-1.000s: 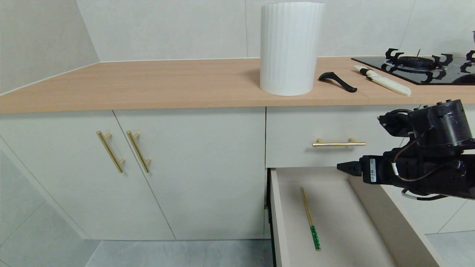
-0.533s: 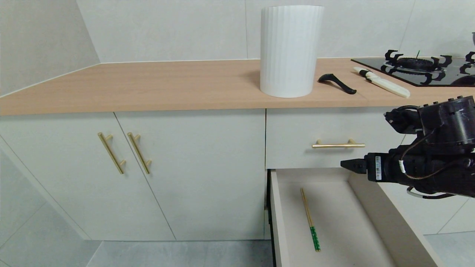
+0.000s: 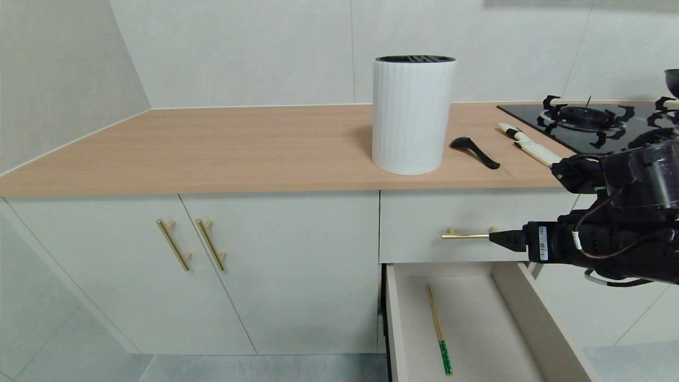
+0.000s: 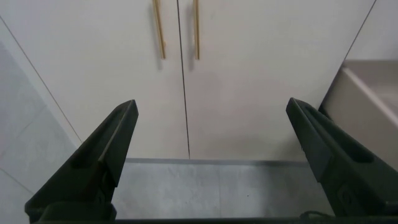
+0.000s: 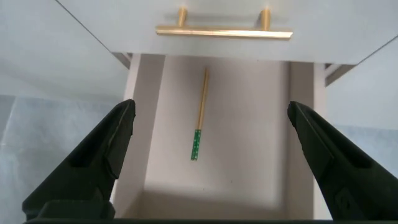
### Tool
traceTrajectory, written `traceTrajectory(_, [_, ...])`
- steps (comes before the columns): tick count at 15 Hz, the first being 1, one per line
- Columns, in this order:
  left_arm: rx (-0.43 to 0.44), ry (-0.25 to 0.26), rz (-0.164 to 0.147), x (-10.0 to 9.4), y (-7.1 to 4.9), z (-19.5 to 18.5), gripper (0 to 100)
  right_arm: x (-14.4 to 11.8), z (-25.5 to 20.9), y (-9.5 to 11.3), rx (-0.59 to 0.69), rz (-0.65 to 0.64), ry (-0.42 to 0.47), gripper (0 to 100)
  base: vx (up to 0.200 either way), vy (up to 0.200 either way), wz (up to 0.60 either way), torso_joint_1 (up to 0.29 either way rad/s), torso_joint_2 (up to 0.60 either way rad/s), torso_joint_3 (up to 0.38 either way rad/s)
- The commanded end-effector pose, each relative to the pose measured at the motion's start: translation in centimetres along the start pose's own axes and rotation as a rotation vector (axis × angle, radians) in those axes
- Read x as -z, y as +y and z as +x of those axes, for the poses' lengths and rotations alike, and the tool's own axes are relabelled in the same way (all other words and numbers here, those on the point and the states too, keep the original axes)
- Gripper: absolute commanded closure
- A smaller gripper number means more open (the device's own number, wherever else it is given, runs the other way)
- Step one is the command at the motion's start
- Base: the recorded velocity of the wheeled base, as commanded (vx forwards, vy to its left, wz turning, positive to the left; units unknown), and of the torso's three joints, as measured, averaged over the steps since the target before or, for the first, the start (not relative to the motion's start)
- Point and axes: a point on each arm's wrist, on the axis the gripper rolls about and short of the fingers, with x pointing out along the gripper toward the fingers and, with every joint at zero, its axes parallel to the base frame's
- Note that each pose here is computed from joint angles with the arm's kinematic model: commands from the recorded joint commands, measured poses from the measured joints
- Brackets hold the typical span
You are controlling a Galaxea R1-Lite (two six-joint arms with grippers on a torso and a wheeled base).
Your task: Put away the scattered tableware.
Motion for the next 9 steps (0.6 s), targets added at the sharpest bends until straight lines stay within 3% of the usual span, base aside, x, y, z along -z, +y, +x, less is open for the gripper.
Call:
traceTrajectory(1, [-0.001,-0.001,-0.001,-0.01,0.00,0.00,0,0.07,0.15,0.02,0.001,-0.001,0.005,0,0.000,0.000,0.00,0.163,-0.46,-0.286])
traceTrajectory(9, [-0.001,-0.001,-0.001,-0.01,0.00,0.00,0,0.56,0.63,0.00,0.005,-0.009,0.029,0,0.000,0.000,0.00,0.193,-0.48,-0.286])
